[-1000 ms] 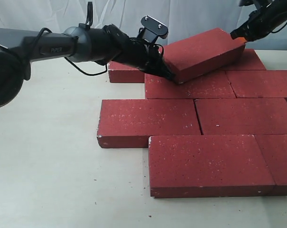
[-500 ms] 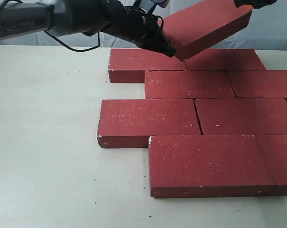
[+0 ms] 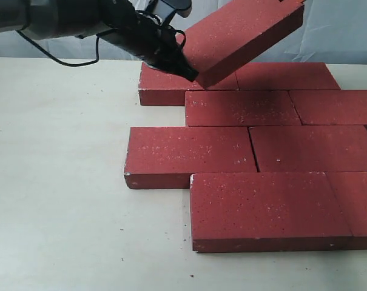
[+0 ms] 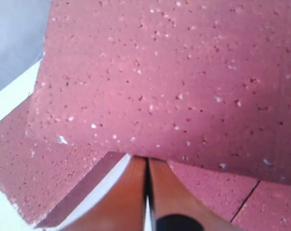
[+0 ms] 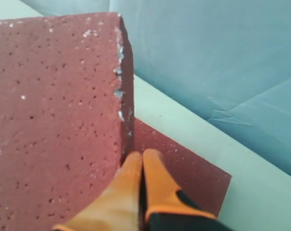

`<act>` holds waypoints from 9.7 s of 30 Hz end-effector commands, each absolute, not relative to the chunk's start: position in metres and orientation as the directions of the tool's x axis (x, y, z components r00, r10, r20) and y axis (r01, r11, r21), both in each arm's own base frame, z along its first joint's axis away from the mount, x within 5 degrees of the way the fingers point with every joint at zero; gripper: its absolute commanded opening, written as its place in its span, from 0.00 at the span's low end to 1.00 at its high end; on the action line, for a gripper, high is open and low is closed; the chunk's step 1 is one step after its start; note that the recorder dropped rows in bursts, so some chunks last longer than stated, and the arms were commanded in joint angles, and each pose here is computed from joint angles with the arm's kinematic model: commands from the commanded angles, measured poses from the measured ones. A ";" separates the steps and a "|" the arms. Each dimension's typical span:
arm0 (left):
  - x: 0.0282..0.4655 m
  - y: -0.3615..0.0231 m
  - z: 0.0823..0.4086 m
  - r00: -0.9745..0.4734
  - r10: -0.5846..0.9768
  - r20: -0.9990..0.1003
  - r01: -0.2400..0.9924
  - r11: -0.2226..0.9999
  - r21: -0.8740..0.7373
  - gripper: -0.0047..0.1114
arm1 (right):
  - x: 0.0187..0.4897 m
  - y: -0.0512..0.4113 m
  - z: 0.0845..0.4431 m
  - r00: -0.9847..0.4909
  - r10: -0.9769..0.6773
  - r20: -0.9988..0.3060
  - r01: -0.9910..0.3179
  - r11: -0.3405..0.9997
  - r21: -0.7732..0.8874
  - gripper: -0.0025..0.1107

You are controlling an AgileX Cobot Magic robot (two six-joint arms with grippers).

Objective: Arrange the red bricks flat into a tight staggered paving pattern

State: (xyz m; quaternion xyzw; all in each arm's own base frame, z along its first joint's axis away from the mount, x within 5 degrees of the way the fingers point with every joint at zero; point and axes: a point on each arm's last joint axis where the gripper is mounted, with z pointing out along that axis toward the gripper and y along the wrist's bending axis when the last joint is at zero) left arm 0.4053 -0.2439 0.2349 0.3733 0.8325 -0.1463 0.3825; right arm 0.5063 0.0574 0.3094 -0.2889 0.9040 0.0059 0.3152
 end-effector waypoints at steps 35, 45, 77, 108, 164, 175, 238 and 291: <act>0.330 -0.089 0.230 -0.609 0.250 -0.752 0.376 0.927 0.004 0.04 | 0.367 0.229 0.276 -0.567 -0.559 -0.606 -0.750 0.654 0.098 0.01; 0.324 -0.035 0.198 -0.619 0.199 -0.760 0.184 0.977 0.107 0.04 | 0.376 0.284 0.225 -0.524 -0.550 -0.651 -0.769 0.634 0.083 0.01; 0.347 0.014 0.144 -0.646 0.174 -0.743 0.012 0.976 0.218 0.04 | 0.407 0.346 0.150 -0.346 -0.781 -0.520 -0.874 0.470 -0.123 0.01; 0.346 0.023 0.152 -0.634 0.189 -0.750 0.000 0.970 0.244 0.04 | 0.420 0.323 0.169 -0.404 -0.806 -0.432 -0.756 0.561 -0.339 0.01; 0.365 0.043 0.107 -0.764 0.031 -0.645 -0.047 0.994 0.103 0.04 | 0.443 0.336 0.148 -0.568 -0.614 -0.548 -0.760 0.647 0.061 0.01; 0.366 0.040 0.108 -0.757 0.039 -0.652 -0.041 0.993 0.107 0.04 | 0.433 0.334 0.159 -0.538 -0.679 -0.500 -0.811 0.578 0.088 0.01; 0.379 0.041 0.112 -0.661 -0.041 -0.749 -0.117 0.992 0.048 0.04 | 0.384 0.394 0.151 -0.221 -0.812 -0.540 -0.966 0.257 0.009 0.01; 0.384 0.050 0.111 -0.584 -0.100 -0.806 -0.066 0.995 -0.075 0.04 | 0.383 0.397 0.136 -0.164 -0.833 -0.528 -0.977 0.212 -0.030 0.01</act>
